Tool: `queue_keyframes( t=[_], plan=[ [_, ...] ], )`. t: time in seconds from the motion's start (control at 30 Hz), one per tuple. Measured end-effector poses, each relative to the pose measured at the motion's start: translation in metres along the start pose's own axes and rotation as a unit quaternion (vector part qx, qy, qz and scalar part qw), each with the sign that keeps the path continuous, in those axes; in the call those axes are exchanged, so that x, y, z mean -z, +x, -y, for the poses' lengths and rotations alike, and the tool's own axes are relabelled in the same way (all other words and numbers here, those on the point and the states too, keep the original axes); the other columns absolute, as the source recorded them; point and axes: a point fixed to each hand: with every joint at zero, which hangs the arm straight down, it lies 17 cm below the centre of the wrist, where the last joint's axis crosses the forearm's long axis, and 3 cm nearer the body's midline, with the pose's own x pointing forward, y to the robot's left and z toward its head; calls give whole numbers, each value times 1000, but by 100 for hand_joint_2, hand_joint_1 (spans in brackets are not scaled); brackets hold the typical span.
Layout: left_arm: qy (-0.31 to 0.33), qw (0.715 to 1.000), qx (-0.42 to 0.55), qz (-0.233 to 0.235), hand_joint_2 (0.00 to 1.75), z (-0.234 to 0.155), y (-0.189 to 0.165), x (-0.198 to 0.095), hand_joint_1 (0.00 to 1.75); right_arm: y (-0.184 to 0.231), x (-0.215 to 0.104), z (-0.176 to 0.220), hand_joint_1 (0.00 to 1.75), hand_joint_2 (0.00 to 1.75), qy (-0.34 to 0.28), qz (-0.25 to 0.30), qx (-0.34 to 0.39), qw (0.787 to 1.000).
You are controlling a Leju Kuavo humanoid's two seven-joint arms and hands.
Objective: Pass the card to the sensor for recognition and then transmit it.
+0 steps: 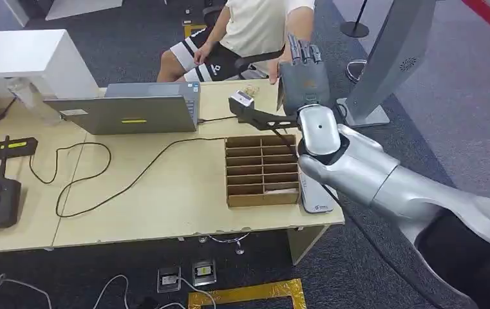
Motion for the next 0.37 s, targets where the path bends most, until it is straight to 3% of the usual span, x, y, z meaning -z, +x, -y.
queue_keyframes(
  t=[0.37],
  plan=[
    [0, 1000, 0, -2, 0, 1, -1, 0, 0, 3, -1, 2, 0, 175, -17, 5, -8, 1000]
  ],
)
